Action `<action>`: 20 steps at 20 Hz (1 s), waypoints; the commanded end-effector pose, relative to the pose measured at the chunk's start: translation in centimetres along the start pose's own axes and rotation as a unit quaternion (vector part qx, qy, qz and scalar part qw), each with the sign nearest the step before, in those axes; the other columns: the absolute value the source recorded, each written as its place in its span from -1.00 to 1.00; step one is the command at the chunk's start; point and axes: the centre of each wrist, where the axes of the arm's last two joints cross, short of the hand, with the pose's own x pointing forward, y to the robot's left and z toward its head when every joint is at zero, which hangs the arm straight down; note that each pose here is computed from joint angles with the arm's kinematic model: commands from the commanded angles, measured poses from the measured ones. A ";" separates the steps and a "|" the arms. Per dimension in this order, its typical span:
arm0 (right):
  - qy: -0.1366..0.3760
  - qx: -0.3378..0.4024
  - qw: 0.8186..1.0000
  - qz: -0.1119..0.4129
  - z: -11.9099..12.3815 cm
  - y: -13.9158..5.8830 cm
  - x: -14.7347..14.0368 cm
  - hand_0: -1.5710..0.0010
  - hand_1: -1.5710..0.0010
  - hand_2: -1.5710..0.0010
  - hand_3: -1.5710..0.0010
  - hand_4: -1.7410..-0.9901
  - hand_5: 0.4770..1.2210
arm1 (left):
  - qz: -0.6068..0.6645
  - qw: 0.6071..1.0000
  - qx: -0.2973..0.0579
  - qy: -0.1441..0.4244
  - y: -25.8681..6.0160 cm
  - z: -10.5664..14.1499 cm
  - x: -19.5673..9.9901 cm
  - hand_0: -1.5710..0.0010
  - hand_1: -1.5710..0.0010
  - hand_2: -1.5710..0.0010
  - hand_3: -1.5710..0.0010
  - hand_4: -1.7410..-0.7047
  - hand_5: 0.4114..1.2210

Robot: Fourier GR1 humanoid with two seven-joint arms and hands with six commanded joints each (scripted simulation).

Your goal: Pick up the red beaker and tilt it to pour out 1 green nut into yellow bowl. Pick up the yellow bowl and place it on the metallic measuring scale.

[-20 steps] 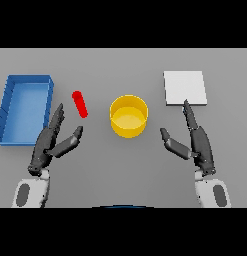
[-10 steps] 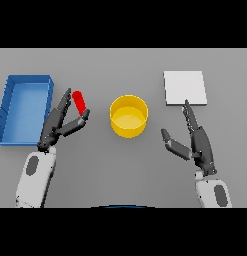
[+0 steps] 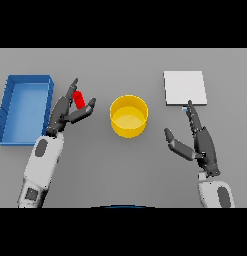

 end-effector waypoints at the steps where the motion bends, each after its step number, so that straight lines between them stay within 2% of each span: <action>1: 0.002 -0.003 1.000 -0.001 -0.1 0.0 0.1 1.00 1.00 1.00 1.00 0.34 -0.56 | 0.001 1.000 0.001 0.001 -0.2 -0.3 -0.1 1.00 1.00 1.00 1.00 0.03 -0.35; 7: 0.005 -0.002 1.000 0.002 0.0 0.3 0.0 1.00 1.00 1.00 1.00 0.32 -0.55 | 0.052 0.998 0.013 -0.027 -0.8 -1.7 -1.0 1.00 1.00 0.99 1.00 -0.15 -0.24; 8: 0.004 -0.003 1.000 0.000 -0.2 0.3 0.1 1.00 1.00 1.00 1.00 0.32 -0.55 | 0.058 0.998 0.017 -0.024 -1.1 -1.8 -1.4 0.99 0.99 0.93 0.95 -0.20 -0.19; 10: 0.003 -0.004 1.000 0.004 -0.5 -0.2 0.4 1.00 1.00 1.00 1.00 0.33 -0.55 | 0.070 0.997 0.023 -0.029 -2.0 -2.2 -1.4 0.73 0.71 0.63 0.67 -0.34 -0.07; 11: 0.005 -0.007 1.000 0.007 -0.3 0.0 0.1 1.00 1.00 1.00 1.00 0.34 -0.54 | 0.071 0.997 0.033 -0.026 -2.1 -2.3 -1.6 0.52 0.48 0.42 0.34 -0.36 0.14; 12: 0.007 -0.006 1.000 0.005 -0.1 0.1 0.0 1.00 1.00 1.00 1.00 0.34 -0.54 | 0.062 0.997 0.045 -0.025 -2.3 -2.4 -1.6 0.30 0.25 0.16 0.07 -0.48 0.31; 13: 0.004 -0.006 1.000 0.002 -0.3 0.2 0.1 1.00 1.00 1.00 1.00 0.34 -0.54 | 0.044 0.998 0.048 -0.025 -2.5 -2.4 -1.6 0.04 0.00 -0.08 -0.13 -0.57 0.45; 15: 0.008 -0.008 1.000 0.003 -0.2 0.0 0.0 1.00 1.00 1.00 1.00 0.34 -0.54 | 0.015 0.998 0.043 -0.031 -3.1 -2.8 -1.1 -0.34 -0.36 -0.41 -0.35 -0.71 0.65; 17: -0.002 -0.006 1.000 0.002 -0.1 0.2 0.1 1.00 1.00 1.00 1.00 0.33 -0.54 | 0.015 0.999 0.039 -0.034 -2.8 -2.9 -1.1 -0.57 -0.59 -0.62 -0.47 -0.80 0.78; 20: -0.001 -0.002 1.000 -0.011 -0.3 0.4 0.1 1.00 1.00 1.00 1.00 0.30 -0.55 | 0.015 0.999 0.040 -0.032 -2.7 -2.7 -1.2 -0.78 -0.79 -0.81 -0.73 -0.62 0.88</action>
